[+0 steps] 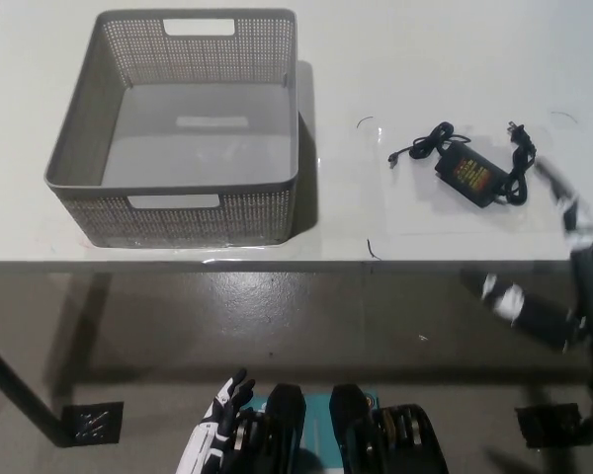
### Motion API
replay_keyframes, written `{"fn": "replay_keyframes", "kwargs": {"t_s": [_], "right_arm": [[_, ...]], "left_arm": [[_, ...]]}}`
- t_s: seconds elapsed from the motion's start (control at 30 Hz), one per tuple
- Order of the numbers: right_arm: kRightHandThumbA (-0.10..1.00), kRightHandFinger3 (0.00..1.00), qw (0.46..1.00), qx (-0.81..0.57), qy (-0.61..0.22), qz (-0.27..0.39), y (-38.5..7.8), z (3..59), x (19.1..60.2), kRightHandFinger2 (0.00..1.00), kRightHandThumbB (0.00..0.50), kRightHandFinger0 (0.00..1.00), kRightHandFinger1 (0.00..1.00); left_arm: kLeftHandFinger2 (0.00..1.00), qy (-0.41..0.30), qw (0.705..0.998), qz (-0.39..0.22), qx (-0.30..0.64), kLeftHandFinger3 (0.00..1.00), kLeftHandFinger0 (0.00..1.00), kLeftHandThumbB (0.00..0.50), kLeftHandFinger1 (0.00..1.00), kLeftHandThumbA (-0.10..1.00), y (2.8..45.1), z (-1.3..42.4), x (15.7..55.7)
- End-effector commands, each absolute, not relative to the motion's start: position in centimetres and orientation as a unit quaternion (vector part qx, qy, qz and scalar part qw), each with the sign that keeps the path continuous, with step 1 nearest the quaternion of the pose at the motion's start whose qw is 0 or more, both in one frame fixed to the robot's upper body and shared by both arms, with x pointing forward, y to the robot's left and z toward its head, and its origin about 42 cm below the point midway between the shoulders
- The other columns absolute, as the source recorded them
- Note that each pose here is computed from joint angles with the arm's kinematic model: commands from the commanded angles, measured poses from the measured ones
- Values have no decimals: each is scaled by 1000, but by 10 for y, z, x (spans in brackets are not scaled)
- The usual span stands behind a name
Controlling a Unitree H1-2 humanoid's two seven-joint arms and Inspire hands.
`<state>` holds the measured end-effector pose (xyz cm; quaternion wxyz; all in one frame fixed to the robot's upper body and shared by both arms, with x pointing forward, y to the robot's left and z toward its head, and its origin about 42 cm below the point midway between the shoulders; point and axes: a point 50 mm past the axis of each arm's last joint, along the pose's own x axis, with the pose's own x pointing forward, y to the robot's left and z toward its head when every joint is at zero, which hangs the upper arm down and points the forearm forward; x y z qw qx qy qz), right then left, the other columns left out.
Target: Use the right hand to pick up a black power cord and place it into a container on the left hand side
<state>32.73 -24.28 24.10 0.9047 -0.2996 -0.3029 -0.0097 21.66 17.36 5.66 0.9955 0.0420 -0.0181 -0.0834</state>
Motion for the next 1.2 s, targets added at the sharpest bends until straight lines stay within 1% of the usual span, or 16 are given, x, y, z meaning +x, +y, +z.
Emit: {"fn": "replay_keyframes", "kwargs": {"t_s": [0.0,0.1,0.17,0.2,0.27,0.37,0.4,0.43,0.5,0.57,0.67,0.83,0.93,0.97,1.07,1.17], "right_arm": [[767,1000,868,-404,-286,-48,-253,281,368,1000,489,1000,1000],[724,1000,841,-462,-274,-63,-258,304,413,1000,468,1000,1000],[729,1000,835,-478,-264,-66,-259,310,425,1000,467,1000,1000],[778,1000,833,-490,-248,-65,-260,318,442,1000,497,1000,1000],[804,1000,829,-506,-231,-63,-260,324,457,1000,500,1000,1000],[795,1000,819,-534,-201,-58,-261,332,480,1000,500,1000,1000],[808,1000,817,-542,-190,-55,-261,335,488,1000,500,1000,1000],[782,1000,815,-547,-182,-52,-261,336,493,1000,492,1000,1000],[822,1000,809,-564,-162,-46,-263,340,506,1000,500,1000,1000],[835,1000,802,-579,-141,-40,-264,343,520,1000,500,1000,1000],[795,1000,799,-588,-117,-35,-267,347,537,1000,500,1000,1000],[789,1000,797,-598,-79,-19,-268,352,552,1000,500,1000,1000],[786,1000,803,-595,-34,-4,-272,347,557,1000,500,1000,1000],[784,1000,804,-594,-23,0,-274,345,557,1000,500,1000,1000],[770,1000,807,-591,1,15,-276,342,556,1000,500,1000,1000],[809,1000,806,-591,22,30,-277,339,556,1000,500,1000,1000]], "left_arm": [[1000,-60,993,-91,41,1000,1000,135,1000,1000,172,69,220],[1000,-61,993,-88,42,1000,1000,135,1000,1000,171,70,221],[1000,-61,993,-88,41,1000,1000,133,1000,1000,171,70,218],[1000,-59,994,-89,40,1000,1000,112,1000,1000,172,68,215],[1000,-58,994,-88,42,1000,1000,100,1000,1000,173,67,212],[1000,-61,994,-87,40,1000,1000,72,1000,1000,173,65,207],[1000,-58,994,-87,40,1000,1000,98,1000,1000,173,65,207],[1000,-56,994,-87,40,1000,1000,107,1000,1000,173,64,205],[1000,-55,994,-85,41,1000,1000,120,1000,1000,174,63,204],[1000,-54,994,-84,40,1000,1000,109,1000,1000,173,63,204],[1000,-55,994,-84,43,1000,1000,108,1000,1000,173,63,203],[1000,-56,994,-82,41,1000,1000,128,1000,1000,173,63,205],[1000,-55,994,-87,42,1000,1000,110,1000,1000,172,64,204],[1000,-54,994,-87,43,1000,1000,122,1000,1000,172,64,205],[1000,-54,994,-90,44,1000,1000,117,1000,1000,173,66,206],[1000,-55,993,-89,45,1000,1000,108,1000,1000,173,67,207]]}}
